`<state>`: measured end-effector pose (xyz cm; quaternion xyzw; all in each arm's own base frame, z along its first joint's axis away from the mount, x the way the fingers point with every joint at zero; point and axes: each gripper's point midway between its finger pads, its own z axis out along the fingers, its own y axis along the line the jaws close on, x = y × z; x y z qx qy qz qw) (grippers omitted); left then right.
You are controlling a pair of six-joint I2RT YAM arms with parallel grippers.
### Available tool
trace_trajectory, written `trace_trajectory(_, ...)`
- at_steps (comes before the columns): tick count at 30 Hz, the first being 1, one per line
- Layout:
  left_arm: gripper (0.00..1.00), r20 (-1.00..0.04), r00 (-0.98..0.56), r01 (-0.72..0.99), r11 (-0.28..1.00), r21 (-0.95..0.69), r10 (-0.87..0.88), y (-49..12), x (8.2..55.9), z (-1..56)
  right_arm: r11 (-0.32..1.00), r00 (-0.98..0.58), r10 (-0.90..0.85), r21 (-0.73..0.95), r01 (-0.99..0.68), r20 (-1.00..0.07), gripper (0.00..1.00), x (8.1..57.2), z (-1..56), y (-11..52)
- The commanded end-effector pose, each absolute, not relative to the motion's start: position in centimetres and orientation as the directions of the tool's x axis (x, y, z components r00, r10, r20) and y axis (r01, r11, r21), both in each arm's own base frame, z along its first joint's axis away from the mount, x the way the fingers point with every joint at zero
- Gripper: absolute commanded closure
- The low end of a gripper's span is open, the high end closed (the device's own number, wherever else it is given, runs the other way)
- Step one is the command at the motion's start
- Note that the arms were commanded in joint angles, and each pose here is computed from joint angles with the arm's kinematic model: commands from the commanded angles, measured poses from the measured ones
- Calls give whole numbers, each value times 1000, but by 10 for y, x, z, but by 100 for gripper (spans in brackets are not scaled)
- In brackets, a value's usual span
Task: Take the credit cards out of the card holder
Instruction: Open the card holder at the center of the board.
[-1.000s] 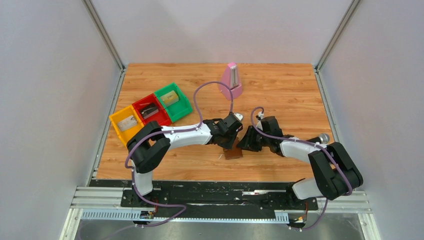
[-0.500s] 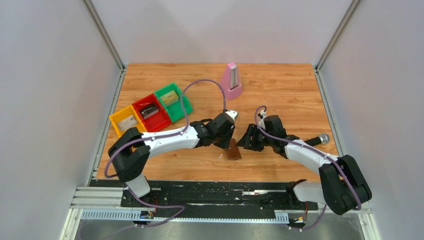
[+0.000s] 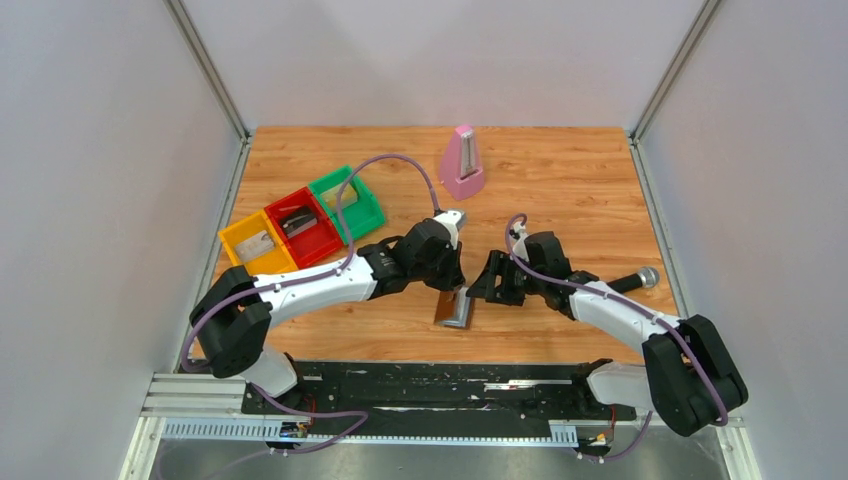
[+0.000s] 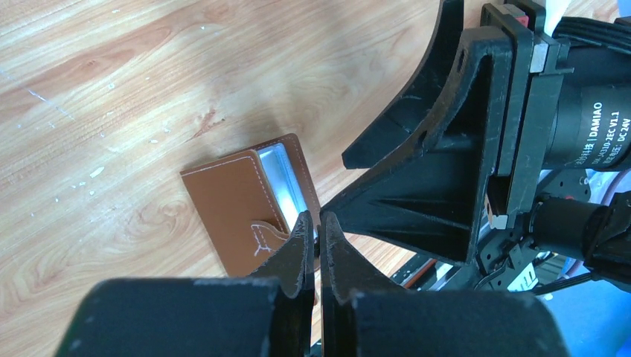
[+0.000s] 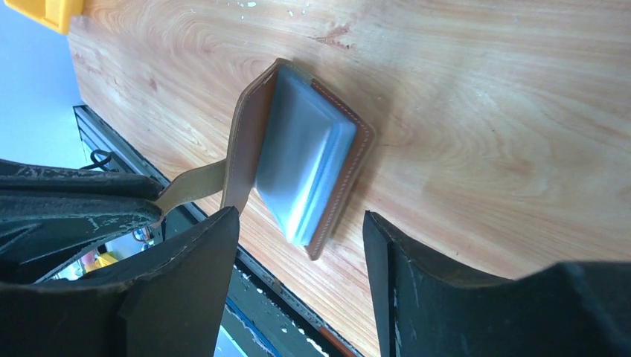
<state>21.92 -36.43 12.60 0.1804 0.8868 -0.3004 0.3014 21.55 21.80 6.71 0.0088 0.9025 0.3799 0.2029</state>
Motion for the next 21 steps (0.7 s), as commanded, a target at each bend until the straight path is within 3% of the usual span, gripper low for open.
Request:
trace_trajectory(1, 100, -667, -741, 506, 723, -470, 85, -372, 224, 143, 672, -897, 156, 710, -212, -415, 37, 221, 88, 228)
trace_trajectory(8, 100, -663, -744, 495, 732, -467, 80, -368, 225, 141, 695, -909, 183, 704, -150, -374, 44, 223, 75, 225)
trace_trajectory(16, 100, -668, -741, 465, 771, -434, 72, -355, 229, 137, 699, -915, 244, 713, -62, -320, 58, 224, 62, 224)
trace_trajectory(21, 100, -676, -734, 436, 808, -397, 64, -342, 232, 137, 702, -922, 272, 712, -7, -277, 61, 223, 53, 225)
